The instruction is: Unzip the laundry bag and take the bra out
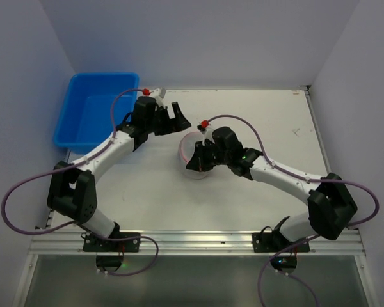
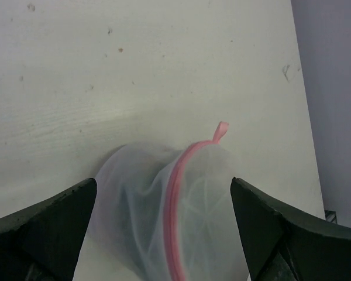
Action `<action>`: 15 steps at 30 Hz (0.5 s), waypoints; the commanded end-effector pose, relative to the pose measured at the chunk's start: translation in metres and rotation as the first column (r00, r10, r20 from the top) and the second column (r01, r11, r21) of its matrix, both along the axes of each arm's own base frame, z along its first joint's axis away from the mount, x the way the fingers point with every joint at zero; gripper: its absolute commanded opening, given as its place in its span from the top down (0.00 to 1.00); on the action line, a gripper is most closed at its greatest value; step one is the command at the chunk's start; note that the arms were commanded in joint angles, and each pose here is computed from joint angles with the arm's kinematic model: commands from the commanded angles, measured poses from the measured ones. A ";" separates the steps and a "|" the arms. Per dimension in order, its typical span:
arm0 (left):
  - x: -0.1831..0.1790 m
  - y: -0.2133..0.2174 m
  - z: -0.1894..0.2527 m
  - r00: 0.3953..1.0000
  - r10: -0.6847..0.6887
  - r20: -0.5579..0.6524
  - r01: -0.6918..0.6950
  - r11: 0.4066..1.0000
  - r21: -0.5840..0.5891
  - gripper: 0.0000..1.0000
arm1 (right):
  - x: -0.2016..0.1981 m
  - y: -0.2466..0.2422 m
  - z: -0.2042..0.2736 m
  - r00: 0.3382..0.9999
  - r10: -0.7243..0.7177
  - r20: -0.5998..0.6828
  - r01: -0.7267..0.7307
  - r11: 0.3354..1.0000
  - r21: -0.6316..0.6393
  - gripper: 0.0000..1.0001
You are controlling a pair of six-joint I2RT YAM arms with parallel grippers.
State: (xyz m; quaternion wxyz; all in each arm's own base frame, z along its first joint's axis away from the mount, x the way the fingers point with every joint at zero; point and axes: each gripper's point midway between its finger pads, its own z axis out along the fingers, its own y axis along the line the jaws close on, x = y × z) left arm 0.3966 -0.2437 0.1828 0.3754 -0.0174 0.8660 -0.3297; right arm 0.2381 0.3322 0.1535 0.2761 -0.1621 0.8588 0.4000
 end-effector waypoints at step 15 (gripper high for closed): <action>-0.086 -0.011 -0.022 0.995 0.014 -0.100 -0.030 0.986 -0.163 0.33 | 0.014 0.027 0.001 1.000 0.007 0.005 -0.007 0.999 0.037 1.00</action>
